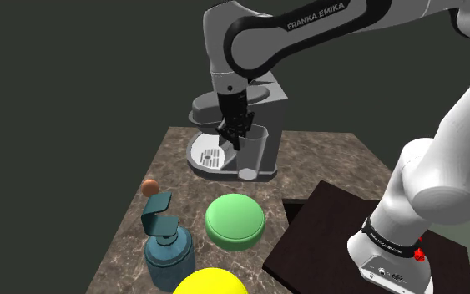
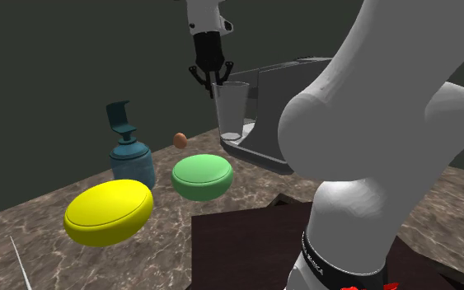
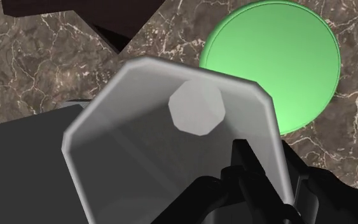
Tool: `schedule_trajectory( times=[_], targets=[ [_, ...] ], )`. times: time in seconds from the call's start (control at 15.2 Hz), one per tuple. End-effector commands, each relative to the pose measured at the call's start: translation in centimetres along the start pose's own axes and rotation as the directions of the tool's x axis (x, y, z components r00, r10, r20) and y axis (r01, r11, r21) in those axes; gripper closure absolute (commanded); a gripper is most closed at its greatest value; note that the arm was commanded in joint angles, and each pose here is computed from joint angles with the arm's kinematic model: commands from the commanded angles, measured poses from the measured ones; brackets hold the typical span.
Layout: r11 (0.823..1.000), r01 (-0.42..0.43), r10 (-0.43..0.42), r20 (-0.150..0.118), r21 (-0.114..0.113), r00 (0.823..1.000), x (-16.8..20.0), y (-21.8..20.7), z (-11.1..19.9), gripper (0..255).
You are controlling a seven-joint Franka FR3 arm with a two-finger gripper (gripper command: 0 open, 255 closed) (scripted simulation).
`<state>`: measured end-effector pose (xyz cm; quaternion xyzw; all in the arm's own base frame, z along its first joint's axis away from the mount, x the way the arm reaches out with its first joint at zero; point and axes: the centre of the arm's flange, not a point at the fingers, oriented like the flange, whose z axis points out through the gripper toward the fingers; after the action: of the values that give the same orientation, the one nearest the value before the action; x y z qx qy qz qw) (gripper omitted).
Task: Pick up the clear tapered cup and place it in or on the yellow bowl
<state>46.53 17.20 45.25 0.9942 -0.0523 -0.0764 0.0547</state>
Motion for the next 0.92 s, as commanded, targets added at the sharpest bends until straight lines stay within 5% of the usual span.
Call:
schedule_trajectory(
  times=[0.0, 0.86],
  targets=[
    [1.0, -0.001, 0.001, 0.0, 0.0, 1.0, -1.4, -2.0, -0.5, 255],
    [1.0, -0.001, 0.001, 0.0, 0.0, 1.0, -10.5, -16.3, -3.3, 255]
  ],
)
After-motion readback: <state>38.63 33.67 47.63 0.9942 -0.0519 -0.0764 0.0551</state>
